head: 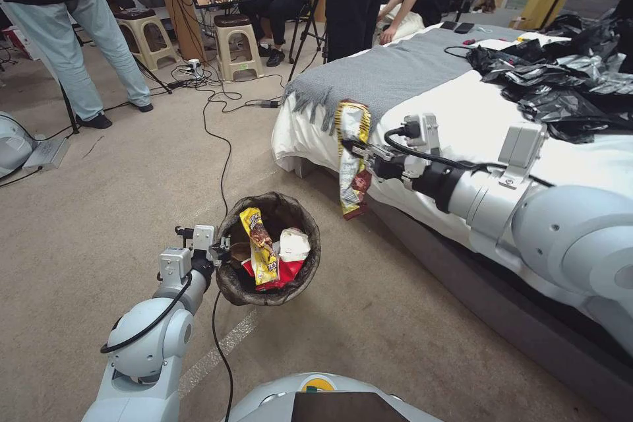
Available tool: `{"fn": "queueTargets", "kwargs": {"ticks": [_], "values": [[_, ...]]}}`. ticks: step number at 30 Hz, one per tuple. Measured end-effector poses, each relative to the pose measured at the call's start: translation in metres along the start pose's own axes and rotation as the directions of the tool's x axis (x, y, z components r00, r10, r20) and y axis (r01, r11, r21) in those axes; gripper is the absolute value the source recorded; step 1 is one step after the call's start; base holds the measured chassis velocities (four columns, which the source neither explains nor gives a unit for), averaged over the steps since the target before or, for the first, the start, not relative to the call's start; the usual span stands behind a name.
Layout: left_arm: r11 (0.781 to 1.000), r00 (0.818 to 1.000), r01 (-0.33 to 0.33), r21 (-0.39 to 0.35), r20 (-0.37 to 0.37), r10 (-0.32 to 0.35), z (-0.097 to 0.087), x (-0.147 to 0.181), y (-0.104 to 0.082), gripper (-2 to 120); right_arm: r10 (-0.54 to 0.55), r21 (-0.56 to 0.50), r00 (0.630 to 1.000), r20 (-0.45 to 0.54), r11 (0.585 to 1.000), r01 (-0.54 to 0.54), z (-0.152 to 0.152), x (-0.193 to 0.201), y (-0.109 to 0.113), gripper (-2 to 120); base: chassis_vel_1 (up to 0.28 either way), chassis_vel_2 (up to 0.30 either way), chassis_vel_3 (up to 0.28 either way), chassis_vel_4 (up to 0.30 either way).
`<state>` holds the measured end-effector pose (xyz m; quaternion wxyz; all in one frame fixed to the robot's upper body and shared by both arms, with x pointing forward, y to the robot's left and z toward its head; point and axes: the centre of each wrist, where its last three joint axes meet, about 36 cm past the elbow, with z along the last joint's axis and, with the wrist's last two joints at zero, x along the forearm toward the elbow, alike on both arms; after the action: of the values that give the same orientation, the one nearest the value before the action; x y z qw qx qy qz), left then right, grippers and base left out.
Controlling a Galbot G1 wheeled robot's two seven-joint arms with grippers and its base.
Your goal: Pick up the trash bin, then pick up the garbage from the floor and place it into the trash bin.
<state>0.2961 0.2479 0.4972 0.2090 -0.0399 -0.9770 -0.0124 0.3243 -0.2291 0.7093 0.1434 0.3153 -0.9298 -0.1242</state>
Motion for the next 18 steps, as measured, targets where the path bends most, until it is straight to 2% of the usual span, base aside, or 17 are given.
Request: {"fn": "queueTargets", "kwargs": {"ticks": [3, 5, 9, 13, 16, 18], "values": [[1.000, 1.000, 0.000, 0.001, -0.002, 0.000, 0.001, -0.001, 0.000, 0, -0.060, 0.040, 0.998, -0.009, 0.997, 0.060, -0.009, -0.002, 0.001, 0, 0.000, 0.000, 0.000, 0.000], [1.000, 1.000, 0.002, 0.001, -0.005, -0.002, 0.001, -0.003, 0.000, 0, -0.102, 0.055, 0.993, -0.056, 0.993, 0.105, -0.009, -0.010, -0.001, 0, 0.000, 0.000, 0.000, 0.000], [1.000, 1.000, 0.002, 0.001, -0.007, -0.002, 0.002, -0.005, 0.001, 0, -0.118, 0.051, 0.988, -0.097, 0.991, 0.123, -0.005, -0.022, -0.004, 0, 0.000, 0.000, 0.000, 0.000], [1.000, 1.000, 0.004, 0.003, -0.011, -0.004, 0.003, -0.007, 0.002, 0, -0.161, 0.043, 0.972, -0.173, 0.984, 0.170, 0.002, -0.053, -0.004, 0, 0.000, 0.000, 0.000, 0.000], [1.000, 1.000, 0.013, 0.007, -0.013, -0.013, 0.004, -0.008, 0.005, 0, -0.195, 0.070, 0.943, -0.270, 0.973, 0.221, 0.016, -0.109, 0.010, 0, 0.000, 0.000, 0.000, 0.000], [1.000, 1.000, 0.017, 0.008, -0.013, -0.017, 0.004, -0.008, 0.006, 0, -0.182, 0.075, 0.939, -0.292, 0.974, 0.212, 0.027, -0.125, 0.011, 0, 0.000, 0.000, 0.000, 0.000]]}}
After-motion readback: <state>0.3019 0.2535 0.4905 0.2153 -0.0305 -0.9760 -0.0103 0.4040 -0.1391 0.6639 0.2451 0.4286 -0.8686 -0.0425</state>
